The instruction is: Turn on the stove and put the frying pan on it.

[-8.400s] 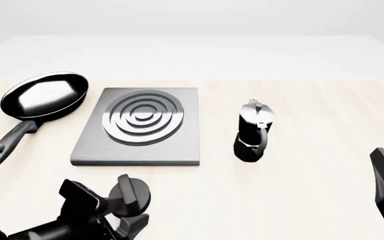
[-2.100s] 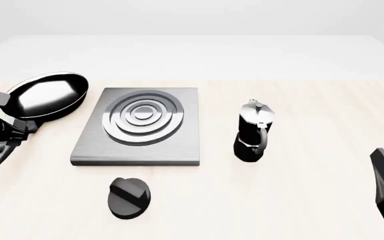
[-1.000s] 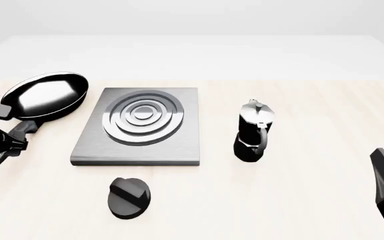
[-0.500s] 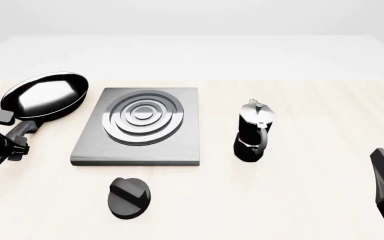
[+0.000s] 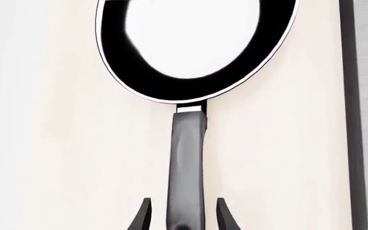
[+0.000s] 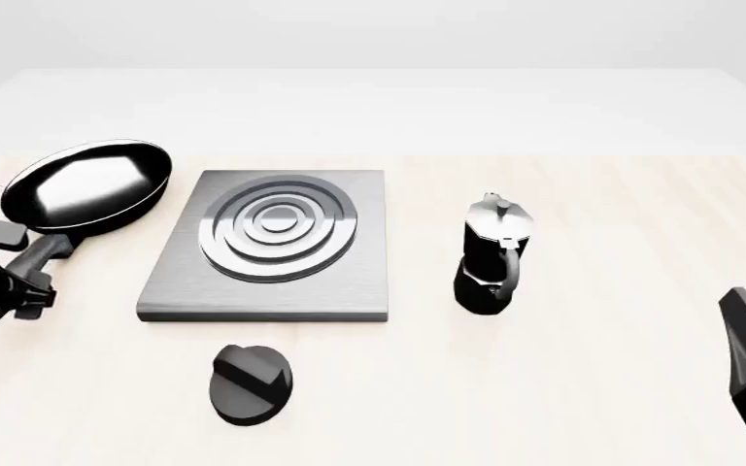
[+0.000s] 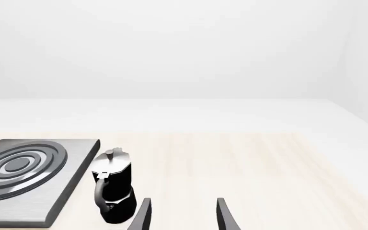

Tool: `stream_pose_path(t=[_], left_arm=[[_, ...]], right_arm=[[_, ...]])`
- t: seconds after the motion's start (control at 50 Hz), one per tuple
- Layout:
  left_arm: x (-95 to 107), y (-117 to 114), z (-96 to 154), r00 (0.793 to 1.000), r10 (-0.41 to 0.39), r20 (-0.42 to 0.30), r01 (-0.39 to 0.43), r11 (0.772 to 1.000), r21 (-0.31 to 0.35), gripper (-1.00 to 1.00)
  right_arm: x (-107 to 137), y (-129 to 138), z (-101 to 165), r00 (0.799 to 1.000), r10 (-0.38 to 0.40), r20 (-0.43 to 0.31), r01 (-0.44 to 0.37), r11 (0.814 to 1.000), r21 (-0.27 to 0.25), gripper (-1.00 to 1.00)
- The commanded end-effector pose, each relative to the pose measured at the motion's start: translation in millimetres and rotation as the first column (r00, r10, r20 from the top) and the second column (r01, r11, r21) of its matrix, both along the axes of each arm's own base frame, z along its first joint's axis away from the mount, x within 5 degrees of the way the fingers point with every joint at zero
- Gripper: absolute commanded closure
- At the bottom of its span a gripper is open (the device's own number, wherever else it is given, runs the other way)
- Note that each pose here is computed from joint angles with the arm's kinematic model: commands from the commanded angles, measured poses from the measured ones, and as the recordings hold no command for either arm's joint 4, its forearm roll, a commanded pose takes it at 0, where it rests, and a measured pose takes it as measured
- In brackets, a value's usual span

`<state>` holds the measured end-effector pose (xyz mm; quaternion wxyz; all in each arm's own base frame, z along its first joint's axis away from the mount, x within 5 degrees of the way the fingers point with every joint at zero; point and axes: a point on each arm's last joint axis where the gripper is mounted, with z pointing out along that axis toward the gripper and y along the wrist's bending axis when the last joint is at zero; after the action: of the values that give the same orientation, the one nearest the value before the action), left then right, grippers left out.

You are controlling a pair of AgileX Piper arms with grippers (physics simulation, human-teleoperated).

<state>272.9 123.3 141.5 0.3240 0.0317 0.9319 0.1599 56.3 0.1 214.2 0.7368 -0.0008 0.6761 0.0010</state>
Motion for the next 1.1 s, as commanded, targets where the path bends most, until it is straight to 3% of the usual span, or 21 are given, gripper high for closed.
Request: stream_pose_path(t=[0.02, 0.34, 0.4, 0.42, 0.74, 1.1], left_arm=[[1, 0, -7, 1.000, -0.004, -0.010, 0.004, 1.000, -0.002, -1.00], [3, 2, -11, 1.000, -0.001, -0.021, 0.001, 1.000, -0.007, -1.00], [2, -9, -12, 1.000, -0.015, -0.026, 0.014, 1.000, -0.027, -1.00], [2, -6, -13, 1.000, -0.008, -0.024, 0.008, 1.000, -0.024, 1.00], [2, -9, -12, 1.000, 0.002, -0.010, -0.002, 0.999, -0.037, 1.00], [6, -11, 33, 0.997, -0.017, 0.069, 0.017, 1.000, 0.003, 1.00]], right_arm=[[0, 0, 0, 1.000, 0.000, 0.000, 0.000, 1.000, 0.000, -1.00], [0, 0, 0, 1.000, 0.000, 0.000, 0.000, 1.000, 0.000, -1.00], [0, 0, 0, 1.000, 0.000, 0.000, 0.000, 1.000, 0.000, -1.00], [0, 0, 0, 1.000, 0.000, 0.000, 0.000, 1.000, 0.000, -1.00], [0, 0, 0, 1.000, 0.000, 0.000, 0.000, 1.000, 0.000, -1.00], [0, 0, 0, 1.000, 0.000, 0.000, 0.000, 1.000, 0.000, -1.00]])
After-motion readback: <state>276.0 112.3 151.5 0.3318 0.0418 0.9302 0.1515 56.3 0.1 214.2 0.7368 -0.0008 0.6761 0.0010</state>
